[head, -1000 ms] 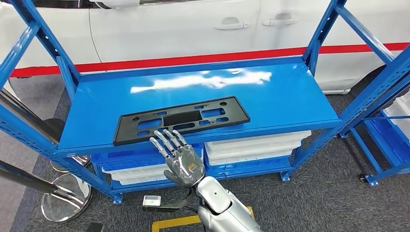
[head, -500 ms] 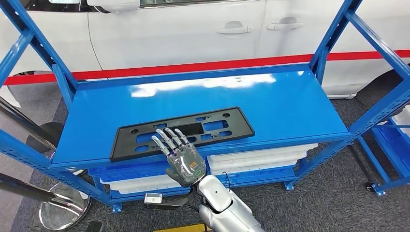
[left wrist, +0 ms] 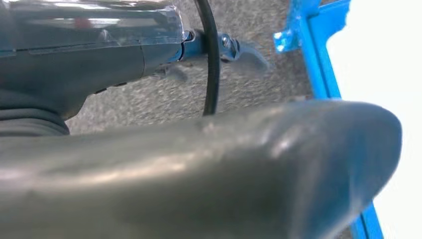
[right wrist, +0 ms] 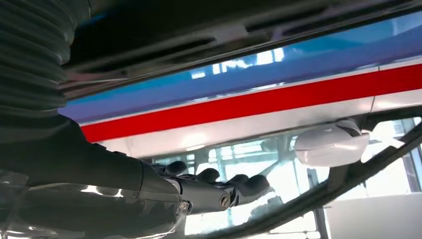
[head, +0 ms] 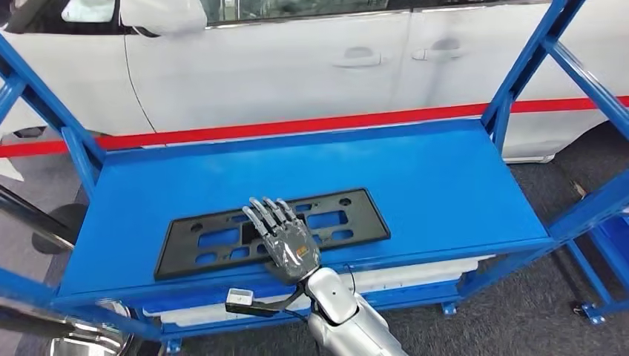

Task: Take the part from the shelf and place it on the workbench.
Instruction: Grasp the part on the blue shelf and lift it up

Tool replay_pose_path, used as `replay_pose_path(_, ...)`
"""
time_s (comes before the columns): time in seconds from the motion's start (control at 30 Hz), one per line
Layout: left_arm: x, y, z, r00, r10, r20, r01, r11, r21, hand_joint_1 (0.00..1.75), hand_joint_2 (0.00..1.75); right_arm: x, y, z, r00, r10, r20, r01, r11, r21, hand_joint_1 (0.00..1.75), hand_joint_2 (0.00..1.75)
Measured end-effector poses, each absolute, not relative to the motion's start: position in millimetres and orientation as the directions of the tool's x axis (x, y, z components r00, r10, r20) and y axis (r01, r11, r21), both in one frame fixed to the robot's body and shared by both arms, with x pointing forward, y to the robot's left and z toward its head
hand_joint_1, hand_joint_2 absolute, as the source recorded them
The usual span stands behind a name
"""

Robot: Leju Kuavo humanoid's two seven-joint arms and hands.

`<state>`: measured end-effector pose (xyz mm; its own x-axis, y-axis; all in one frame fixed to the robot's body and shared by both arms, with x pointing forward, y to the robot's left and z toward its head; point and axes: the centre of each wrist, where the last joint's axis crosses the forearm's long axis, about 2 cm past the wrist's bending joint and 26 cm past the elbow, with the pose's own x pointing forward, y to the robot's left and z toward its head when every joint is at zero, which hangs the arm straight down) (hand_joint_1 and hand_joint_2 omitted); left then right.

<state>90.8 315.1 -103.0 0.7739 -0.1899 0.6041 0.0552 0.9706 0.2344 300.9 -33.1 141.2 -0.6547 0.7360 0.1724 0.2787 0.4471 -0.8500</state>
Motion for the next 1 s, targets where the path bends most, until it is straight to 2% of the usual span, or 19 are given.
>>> replay_pose_path(0.17,96,315,-102,0.763,-0.220,0.607,0.083,0.966,0.246,0.00,0.00,314,-37,144,-0.613,0.775,0.152,0.294,0.403,-0.867,0.00,1.75)
replay_pose_path(0.47,105,313,-100,0.741,-0.243,0.626,0.123,0.966,0.229,0.00,0.00,342,-50,138,-0.525,0.850,0.042,0.283,0.221,-0.933,0.00,1.75)
replay_pose_path(0.5,106,313,-100,0.736,-0.245,0.631,0.129,0.966,0.224,0.00,0.00,345,-51,139,-0.520,0.854,0.030,0.280,0.203,-0.938,0.07,1.75)
replay_pose_path(0.6,107,312,-100,0.725,-0.253,0.641,0.145,0.965,0.217,0.00,0.00,354,-54,143,-0.514,0.858,0.008,0.268,0.170,-0.948,1.37,1.75)
replay_pose_path(0.63,108,312,-100,0.723,-0.254,0.643,0.147,0.965,0.216,0.00,0.00,355,-55,143,-0.513,0.858,0.007,0.256,0.161,-0.953,1.75,1.75)
replay_pose_path(0.83,105,313,-100,0.731,-0.242,0.638,0.132,0.968,0.215,0.00,0.00,359,-59,139,-0.504,0.863,0.033,0.162,0.132,-0.978,1.75,1.75)
replay_pose_path(1.0,106,314,-100,0.730,-0.234,0.643,0.119,0.969,0.217,0.00,0.00,364,-63,141,-0.499,0.865,0.047,0.153,0.141,-0.978,1.75,1.75)
